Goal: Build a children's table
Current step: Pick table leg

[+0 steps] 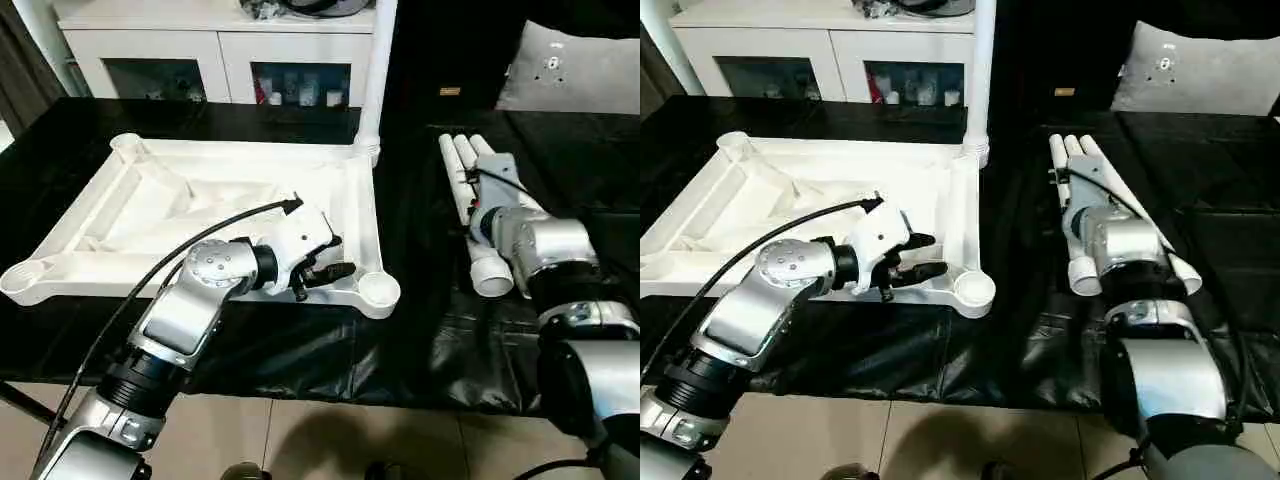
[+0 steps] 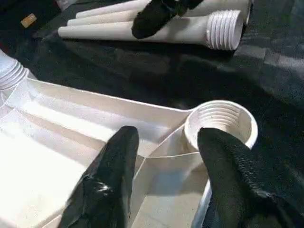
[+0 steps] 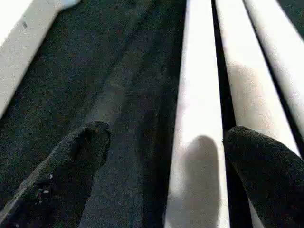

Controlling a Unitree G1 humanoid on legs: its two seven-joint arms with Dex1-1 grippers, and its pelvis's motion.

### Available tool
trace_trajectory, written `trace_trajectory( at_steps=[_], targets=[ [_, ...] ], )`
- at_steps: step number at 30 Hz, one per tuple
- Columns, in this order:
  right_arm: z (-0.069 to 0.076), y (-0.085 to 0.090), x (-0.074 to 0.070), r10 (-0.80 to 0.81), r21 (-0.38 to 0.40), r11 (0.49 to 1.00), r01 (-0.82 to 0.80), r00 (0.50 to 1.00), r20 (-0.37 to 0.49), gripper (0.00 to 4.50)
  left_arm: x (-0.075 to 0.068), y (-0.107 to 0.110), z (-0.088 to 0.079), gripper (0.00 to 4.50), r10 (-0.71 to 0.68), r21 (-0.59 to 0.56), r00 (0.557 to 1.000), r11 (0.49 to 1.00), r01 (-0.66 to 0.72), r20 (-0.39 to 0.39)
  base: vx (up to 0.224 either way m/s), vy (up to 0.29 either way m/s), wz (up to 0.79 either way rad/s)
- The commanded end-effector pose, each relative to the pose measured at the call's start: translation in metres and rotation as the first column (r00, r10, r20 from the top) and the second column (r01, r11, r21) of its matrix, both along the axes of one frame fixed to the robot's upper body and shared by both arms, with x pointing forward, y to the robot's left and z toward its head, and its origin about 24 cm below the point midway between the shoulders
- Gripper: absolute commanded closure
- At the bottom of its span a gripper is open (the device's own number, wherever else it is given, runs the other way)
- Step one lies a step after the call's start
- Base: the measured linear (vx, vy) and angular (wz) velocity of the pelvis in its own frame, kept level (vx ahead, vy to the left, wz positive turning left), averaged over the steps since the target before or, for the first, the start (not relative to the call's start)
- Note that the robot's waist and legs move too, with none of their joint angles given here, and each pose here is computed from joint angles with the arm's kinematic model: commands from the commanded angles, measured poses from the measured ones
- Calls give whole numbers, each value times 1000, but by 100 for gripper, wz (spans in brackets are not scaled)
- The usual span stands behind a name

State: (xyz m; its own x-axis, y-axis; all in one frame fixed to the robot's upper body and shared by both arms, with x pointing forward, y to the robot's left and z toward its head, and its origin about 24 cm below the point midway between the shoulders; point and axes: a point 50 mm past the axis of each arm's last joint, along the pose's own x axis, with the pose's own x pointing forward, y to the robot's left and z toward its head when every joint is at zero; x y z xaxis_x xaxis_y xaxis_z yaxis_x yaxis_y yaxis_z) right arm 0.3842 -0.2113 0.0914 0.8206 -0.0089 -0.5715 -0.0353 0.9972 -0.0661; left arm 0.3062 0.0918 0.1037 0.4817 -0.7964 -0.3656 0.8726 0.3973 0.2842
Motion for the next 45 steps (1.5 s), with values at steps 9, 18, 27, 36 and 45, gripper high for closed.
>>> trace_trajectory(
  at_steps=[9,18,27,36,45],
  targets=[
    [-16,-3,-13,12,91,996,4,985,-174,19,0,0,1,185,-9,35,1000,999,9,13,0,0,0],
    [-16,4,-15,71,159,987,-38,977,-203,83,0,-1,2,183,-15,35,1000,999,15,15,0,0,0],
    [-18,5,-20,116,168,983,-76,965,-237,174,1,-6,4,183,-23,27,1000,999,23,21,0,0,0],
    [-15,4,-20,123,167,982,-84,964,-235,243,1,-9,3,183,-34,22,999,999,34,18,0,0,0],
    [-16,4,-22,120,168,982,-81,965,-234,264,1,-11,3,183,-43,21,999,999,42,16,0,0,0]
  ],
)
